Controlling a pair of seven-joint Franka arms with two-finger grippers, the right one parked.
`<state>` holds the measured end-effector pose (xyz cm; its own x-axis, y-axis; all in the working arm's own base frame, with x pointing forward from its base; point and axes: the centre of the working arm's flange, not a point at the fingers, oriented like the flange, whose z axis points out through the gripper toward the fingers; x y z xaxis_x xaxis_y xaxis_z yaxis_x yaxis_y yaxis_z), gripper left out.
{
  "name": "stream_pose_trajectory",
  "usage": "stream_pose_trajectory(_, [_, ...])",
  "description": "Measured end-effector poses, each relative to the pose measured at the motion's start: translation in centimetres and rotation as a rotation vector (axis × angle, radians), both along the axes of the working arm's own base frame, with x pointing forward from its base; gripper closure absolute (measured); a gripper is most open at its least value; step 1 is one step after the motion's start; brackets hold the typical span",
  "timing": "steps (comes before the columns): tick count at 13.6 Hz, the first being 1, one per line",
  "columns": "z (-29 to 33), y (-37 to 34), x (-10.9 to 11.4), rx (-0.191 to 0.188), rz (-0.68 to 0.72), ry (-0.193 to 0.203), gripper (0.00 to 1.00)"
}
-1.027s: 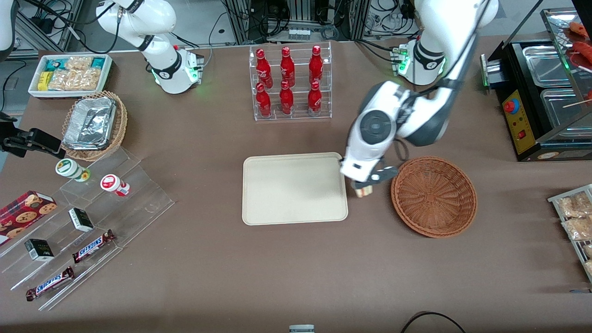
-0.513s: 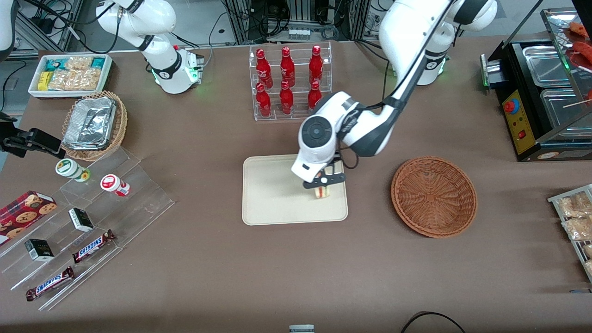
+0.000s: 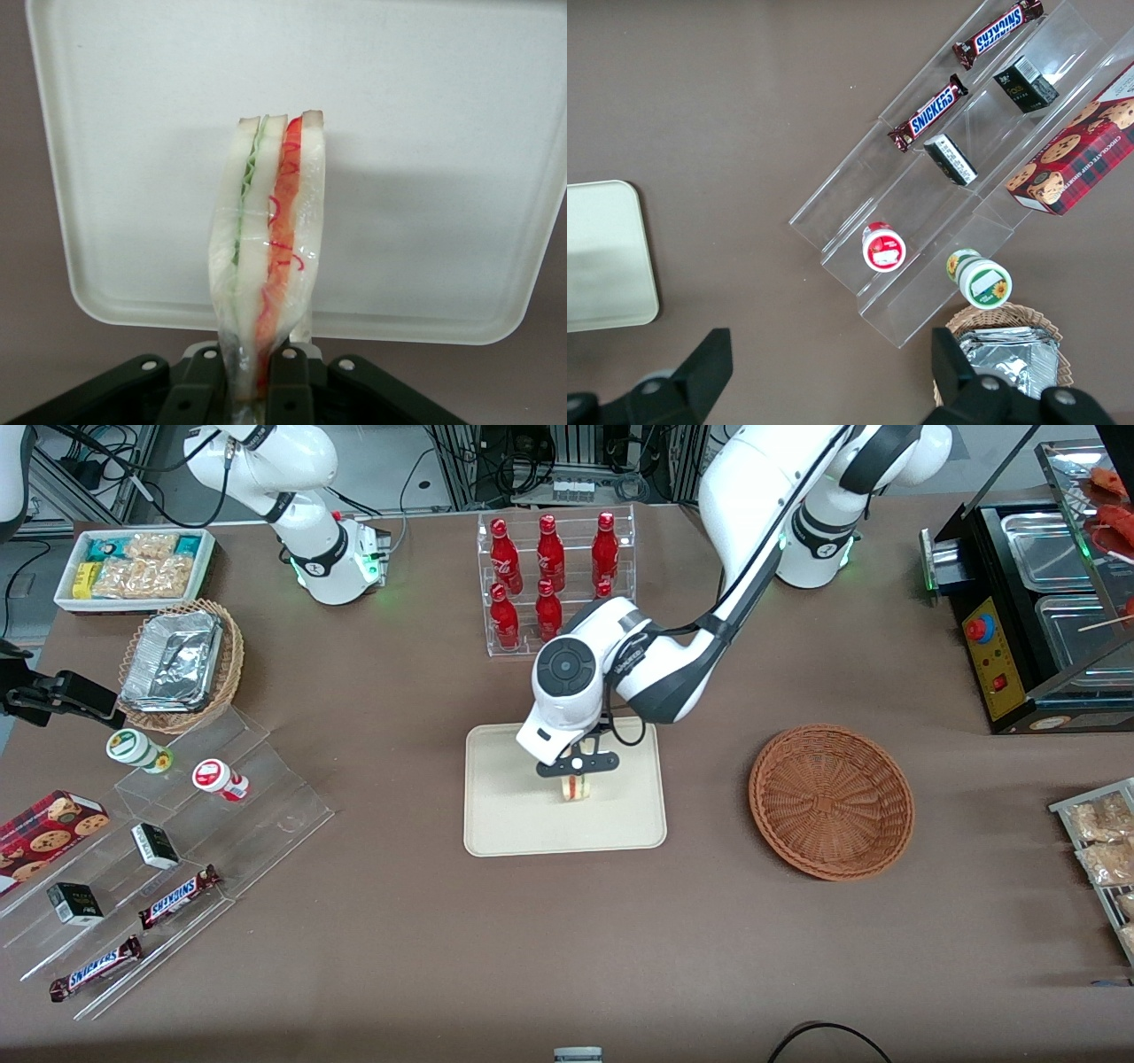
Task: Place sandwich from basket to tray
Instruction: 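Lower the held sandwich onto the cream tray's centre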
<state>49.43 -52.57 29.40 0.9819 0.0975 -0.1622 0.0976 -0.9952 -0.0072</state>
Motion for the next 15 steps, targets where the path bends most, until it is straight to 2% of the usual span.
stream_pose_trajectory(2, [-1.2, -0.4, 0.2, -0.009, 0.002, -0.004, 0.85])
stream_pose_trajectory(9, [-3.0, -0.1, 1.2, -0.002, 0.03, -0.005, 0.85])
stream_pose_trajectory(15, [-4.7, -0.5, 1.9, -0.02, 0.091, -0.027, 0.85])
